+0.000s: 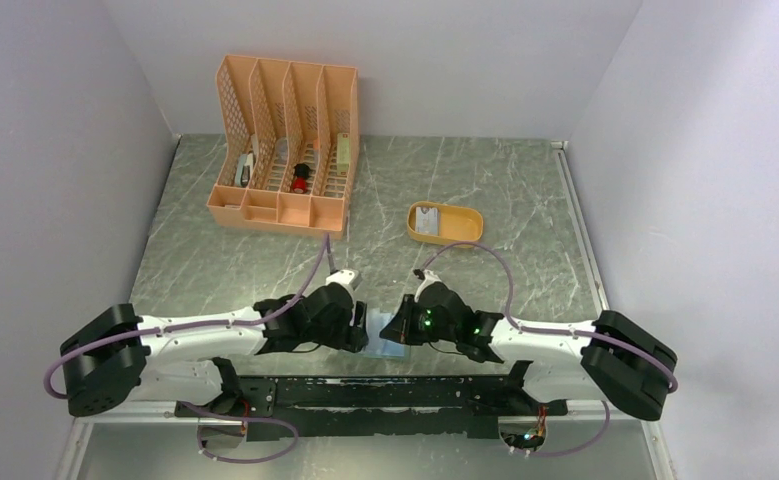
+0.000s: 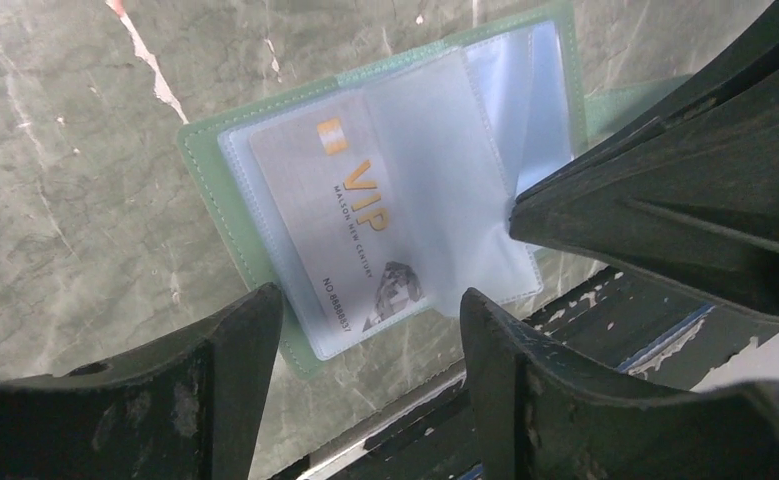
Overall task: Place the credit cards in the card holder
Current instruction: Turn over the card slot in the card holder.
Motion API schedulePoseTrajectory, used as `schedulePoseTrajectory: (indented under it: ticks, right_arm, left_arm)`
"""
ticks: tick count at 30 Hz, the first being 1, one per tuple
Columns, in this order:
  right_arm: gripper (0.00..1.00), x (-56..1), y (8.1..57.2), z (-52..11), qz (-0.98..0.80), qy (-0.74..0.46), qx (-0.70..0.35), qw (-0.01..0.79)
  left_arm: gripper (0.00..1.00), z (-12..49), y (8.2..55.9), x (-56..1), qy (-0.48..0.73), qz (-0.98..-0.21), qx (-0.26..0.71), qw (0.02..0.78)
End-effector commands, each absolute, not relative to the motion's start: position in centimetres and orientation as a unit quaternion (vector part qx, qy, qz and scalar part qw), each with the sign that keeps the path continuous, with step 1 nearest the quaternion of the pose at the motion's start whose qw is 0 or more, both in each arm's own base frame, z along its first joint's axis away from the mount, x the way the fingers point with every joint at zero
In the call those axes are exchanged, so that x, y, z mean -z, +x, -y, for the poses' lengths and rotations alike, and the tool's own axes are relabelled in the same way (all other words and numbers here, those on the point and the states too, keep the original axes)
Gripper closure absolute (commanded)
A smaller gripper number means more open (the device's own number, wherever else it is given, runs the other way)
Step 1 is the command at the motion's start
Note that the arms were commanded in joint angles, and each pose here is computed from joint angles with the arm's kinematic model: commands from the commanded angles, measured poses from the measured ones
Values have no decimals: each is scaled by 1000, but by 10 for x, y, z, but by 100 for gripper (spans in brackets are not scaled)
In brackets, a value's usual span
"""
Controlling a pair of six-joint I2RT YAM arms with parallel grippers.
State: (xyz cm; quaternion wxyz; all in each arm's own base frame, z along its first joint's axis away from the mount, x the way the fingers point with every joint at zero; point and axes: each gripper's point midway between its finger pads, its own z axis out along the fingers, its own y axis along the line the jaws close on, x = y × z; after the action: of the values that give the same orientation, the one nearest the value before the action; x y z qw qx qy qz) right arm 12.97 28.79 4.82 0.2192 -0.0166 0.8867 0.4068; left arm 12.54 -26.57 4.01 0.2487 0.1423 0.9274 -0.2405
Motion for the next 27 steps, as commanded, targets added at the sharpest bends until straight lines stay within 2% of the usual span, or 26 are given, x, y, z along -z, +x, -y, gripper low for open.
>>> schedulePoseTrajectory:
  ticks: [1, 8, 27]
  right_arm:
    - [91, -60, 138, -298, -877, -24, -419, 233]
    - [91, -57, 138, -300, -879, -28, -417, 230]
    - [91, -57, 139, -302, -880, -34, -416, 229]
  left_arm:
    - [28, 269, 147, -69, 97, -919, 242, 297]
    - [25, 268, 172, -82, 66, -923, 223, 306]
    - [26, 297, 187, -62, 103, -941, 183, 267]
